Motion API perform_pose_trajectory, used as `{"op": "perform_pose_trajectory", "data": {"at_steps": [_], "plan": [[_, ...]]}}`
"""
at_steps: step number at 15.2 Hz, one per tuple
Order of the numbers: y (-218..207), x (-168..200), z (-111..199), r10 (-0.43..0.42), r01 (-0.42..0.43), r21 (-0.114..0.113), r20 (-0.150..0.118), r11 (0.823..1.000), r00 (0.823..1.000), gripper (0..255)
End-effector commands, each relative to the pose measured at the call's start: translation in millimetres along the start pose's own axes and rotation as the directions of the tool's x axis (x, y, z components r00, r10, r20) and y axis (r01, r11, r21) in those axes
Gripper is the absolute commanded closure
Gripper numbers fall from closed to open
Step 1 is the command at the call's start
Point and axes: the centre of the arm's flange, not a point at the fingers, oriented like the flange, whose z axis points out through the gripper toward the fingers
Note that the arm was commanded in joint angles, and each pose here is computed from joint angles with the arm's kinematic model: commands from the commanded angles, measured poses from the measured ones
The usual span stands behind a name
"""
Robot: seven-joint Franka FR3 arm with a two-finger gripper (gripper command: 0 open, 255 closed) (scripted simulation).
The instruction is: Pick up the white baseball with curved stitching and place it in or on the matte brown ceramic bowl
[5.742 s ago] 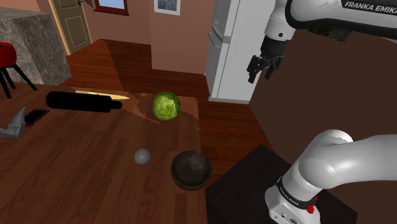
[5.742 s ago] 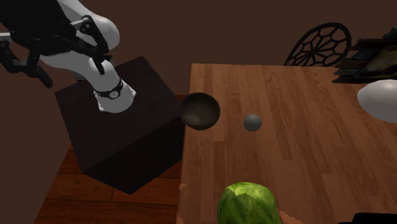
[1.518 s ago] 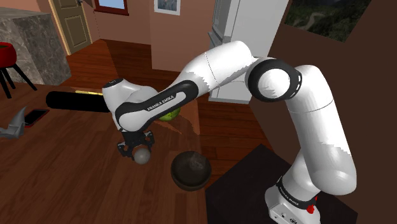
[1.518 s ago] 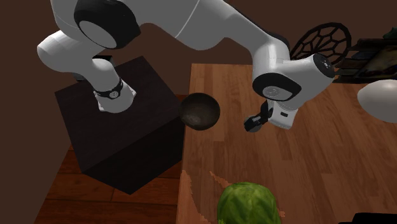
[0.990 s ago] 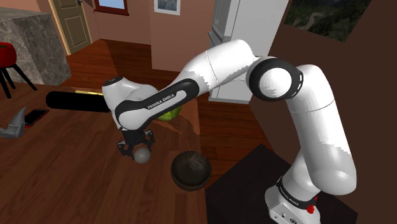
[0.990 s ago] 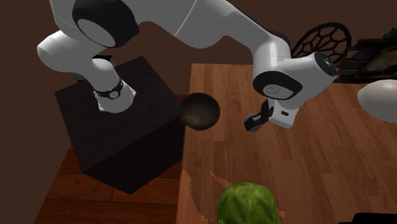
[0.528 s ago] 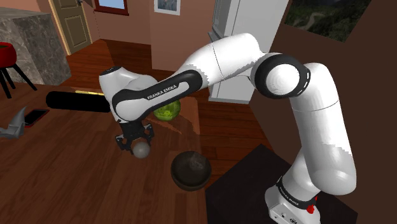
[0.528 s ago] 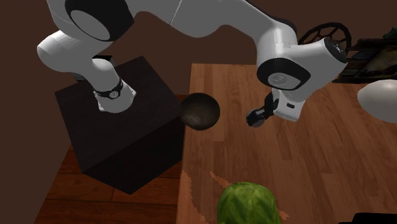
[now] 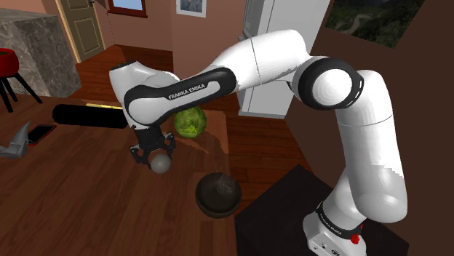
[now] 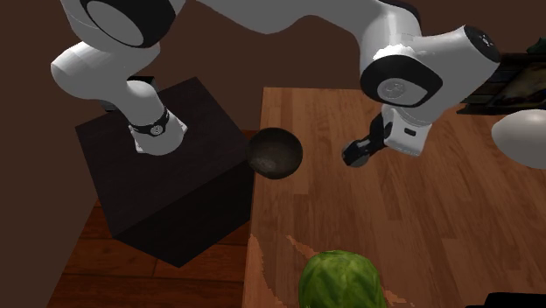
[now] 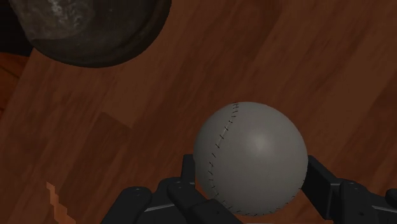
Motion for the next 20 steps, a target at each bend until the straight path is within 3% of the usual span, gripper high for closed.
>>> {"op": "perform_pose_trajectory", "data": {"at_steps": [1, 6, 20], "plan": [[1.3, -1.8, -10.9, 0.0, 0.0, 0.0, 0.0, 1.0, 1.0, 255], [4.9, -5.8, -35.4, 0.0, 0.0, 0.0, 0.0, 1.0, 1.0, 255], [138.1, -128.6, 1.1, 0.0, 0.0, 0.0, 0.0, 1.0, 1.0, 255]]}}
